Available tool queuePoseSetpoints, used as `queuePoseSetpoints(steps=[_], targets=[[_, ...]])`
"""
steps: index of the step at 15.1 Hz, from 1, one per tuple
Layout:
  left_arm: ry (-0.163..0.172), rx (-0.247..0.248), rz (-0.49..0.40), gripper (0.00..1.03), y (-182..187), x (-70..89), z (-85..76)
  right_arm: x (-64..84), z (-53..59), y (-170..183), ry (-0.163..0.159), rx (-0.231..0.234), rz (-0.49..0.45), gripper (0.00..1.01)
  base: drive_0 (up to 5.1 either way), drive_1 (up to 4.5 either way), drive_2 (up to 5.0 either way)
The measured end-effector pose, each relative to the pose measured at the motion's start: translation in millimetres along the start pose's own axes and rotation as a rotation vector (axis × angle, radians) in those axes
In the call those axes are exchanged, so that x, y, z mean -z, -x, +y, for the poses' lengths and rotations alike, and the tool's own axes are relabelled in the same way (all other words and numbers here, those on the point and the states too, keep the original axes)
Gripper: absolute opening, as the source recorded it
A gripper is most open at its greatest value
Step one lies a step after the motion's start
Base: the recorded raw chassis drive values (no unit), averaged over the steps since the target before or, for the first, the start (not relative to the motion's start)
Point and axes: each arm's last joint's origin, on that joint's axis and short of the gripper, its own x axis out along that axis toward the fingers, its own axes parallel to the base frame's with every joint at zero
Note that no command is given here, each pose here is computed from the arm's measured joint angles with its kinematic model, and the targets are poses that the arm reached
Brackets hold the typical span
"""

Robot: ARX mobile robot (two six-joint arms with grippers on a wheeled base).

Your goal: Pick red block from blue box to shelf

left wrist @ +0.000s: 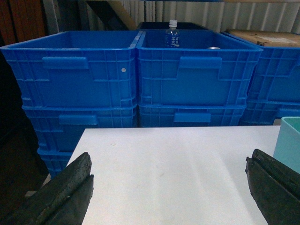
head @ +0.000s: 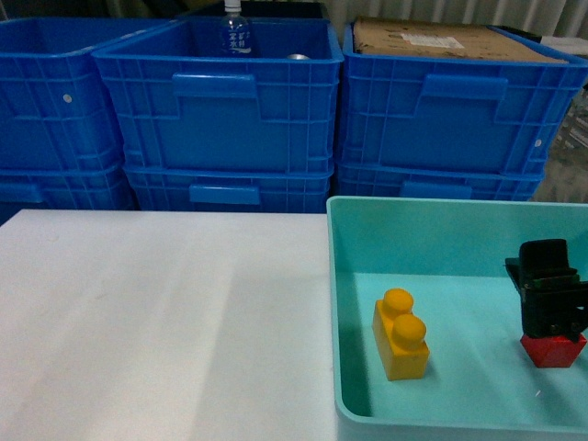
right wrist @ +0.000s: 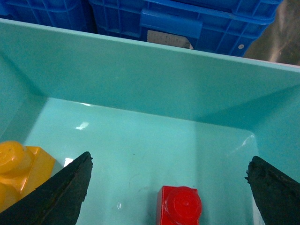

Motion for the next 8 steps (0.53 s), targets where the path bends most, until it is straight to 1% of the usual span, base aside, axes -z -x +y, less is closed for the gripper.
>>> queuePoseSetpoints(steps=[2, 4, 5, 6, 8], targets=[[0.000, 0.000, 0.000, 0.98, 0.0, 0.0, 0.0, 7.6, 4.7, -13.3, -0.001, 0.010, 0.020, 0.98, 0.0, 0.00, 0.0], [0.000, 0.000, 0.000, 0.98, 0.0, 0.0, 0.0, 16.5, 5.4, -26.3, -0.013, 0.031, 0.042, 0.98, 0.0, 0.00, 0.0], [0.000, 0.000, 0.000, 0.98, 0.0, 0.0, 0.0, 25.0, -0.4, -41.5, -0.046, 0.058, 0.076, 0.98, 0.0, 0.00, 0.0], [0.000, 0.000, 0.000, 0.98, 0.0, 0.0, 0.0, 25.6, -9.7, -50.4, -0.074, 0.087, 0.075, 0.98, 0.0, 0.00, 0.0], [0.000, 0.000, 0.000, 0.98, 0.0, 0.0, 0.0, 25.7, -9.7, -51.8, -0.086, 0.089, 0.086, 0.98, 0.0, 0.00, 0.0]])
